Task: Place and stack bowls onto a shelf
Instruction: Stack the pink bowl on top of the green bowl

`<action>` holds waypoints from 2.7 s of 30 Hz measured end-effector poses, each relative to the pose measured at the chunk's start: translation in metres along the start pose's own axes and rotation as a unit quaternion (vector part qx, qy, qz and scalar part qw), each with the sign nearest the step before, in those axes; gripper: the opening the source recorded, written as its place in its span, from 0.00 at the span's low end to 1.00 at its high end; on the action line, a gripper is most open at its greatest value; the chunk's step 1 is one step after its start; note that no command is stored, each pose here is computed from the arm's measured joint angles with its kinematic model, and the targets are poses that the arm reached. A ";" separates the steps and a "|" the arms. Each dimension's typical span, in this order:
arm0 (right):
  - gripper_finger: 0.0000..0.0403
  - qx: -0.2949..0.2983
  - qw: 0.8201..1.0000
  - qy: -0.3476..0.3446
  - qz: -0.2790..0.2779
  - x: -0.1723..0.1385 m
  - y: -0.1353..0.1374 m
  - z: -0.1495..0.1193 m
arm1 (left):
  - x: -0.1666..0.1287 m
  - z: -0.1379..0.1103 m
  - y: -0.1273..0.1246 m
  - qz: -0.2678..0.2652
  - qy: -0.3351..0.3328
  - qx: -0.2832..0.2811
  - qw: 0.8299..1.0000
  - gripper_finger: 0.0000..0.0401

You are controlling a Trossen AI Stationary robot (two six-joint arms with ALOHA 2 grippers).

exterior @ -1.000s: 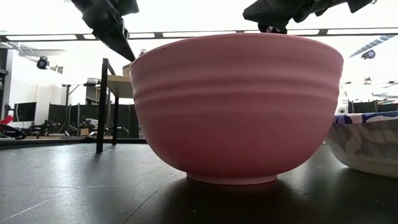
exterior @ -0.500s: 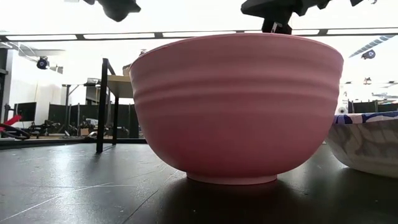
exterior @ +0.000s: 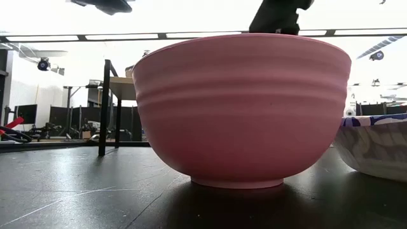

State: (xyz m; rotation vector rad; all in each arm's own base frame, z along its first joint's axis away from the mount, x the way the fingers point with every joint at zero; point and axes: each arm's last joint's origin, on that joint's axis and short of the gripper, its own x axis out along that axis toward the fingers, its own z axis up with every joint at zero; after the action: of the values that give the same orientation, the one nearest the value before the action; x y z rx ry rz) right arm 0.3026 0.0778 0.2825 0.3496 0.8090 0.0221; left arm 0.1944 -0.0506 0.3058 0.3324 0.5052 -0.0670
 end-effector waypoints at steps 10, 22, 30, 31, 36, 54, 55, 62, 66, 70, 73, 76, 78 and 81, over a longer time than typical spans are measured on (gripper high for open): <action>0.03 0.016 0.995 0.095 0.013 0.016 0.023 0.027 | -0.046 -0.018 0.014 0.082 -0.048 -0.042 0.995 0.23; 0.31 0.015 0.991 0.130 -0.003 0.051 0.024 0.026 | -0.069 -0.029 0.019 0.089 -0.092 -0.058 0.990 0.23; 0.45 0.001 0.987 0.158 -0.008 0.074 0.018 0.020 | -0.068 -0.030 0.018 0.089 -0.087 -0.052 0.991 0.23; 0.45 -0.002 0.987 0.158 -0.007 0.077 0.018 0.019 | -0.067 -0.030 0.018 0.088 -0.087 -0.052 0.991 0.23; 0.43 -0.012 0.985 0.174 -0.014 0.093 0.015 0.014 | -0.067 -0.030 0.018 0.088 -0.086 -0.052 0.991 0.23; 0.21 -0.016 0.986 0.164 0.011 0.118 0.014 0.008 | -0.064 -0.029 0.017 0.088 -0.081 -0.043 0.992 0.23; 0.20 -0.018 0.987 0.161 0.012 0.119 0.014 0.007 | -0.064 -0.029 0.017 0.088 -0.081 -0.043 0.992 0.23; 0.11 -0.019 0.988 0.149 0.018 0.123 0.013 0.006 | -0.063 -0.029 0.017 0.088 -0.078 -0.042 0.992 0.23; 0.05 -0.014 0.988 0.150 0.017 0.123 0.013 0.006 | -0.063 -0.029 0.017 0.088 -0.078 -0.042 0.992 0.23; 0.03 -0.013 0.988 0.151 0.017 0.123 0.013 0.005 | -0.063 -0.029 0.017 0.088 -0.079 -0.041 0.992 0.23; 0.02 -0.013 0.988 0.151 0.018 0.123 0.013 0.005 | -0.063 -0.028 0.017 0.088 -0.082 -0.041 0.992 0.23; 0.02 -0.008 0.988 0.148 0.028 0.116 0.011 0.011 | -0.063 -0.028 0.017 0.089 -0.084 -0.042 0.992 0.23; 0.02 -0.001 0.990 0.137 0.043 0.108 0.009 0.019 | -0.063 -0.028 0.017 0.089 -0.084 -0.042 0.992 0.23; 0.02 0.017 0.990 0.121 0.068 0.093 0.006 0.033 | -0.063 -0.028 0.017 0.089 -0.084 -0.042 0.992 0.23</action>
State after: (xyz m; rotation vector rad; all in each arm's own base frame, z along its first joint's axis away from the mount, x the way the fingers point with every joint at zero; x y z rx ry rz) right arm 0.3910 0.0876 0.2400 0.4392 1.0253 0.1809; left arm 0.1288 -0.0268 0.3184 0.2854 0.3095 0.0981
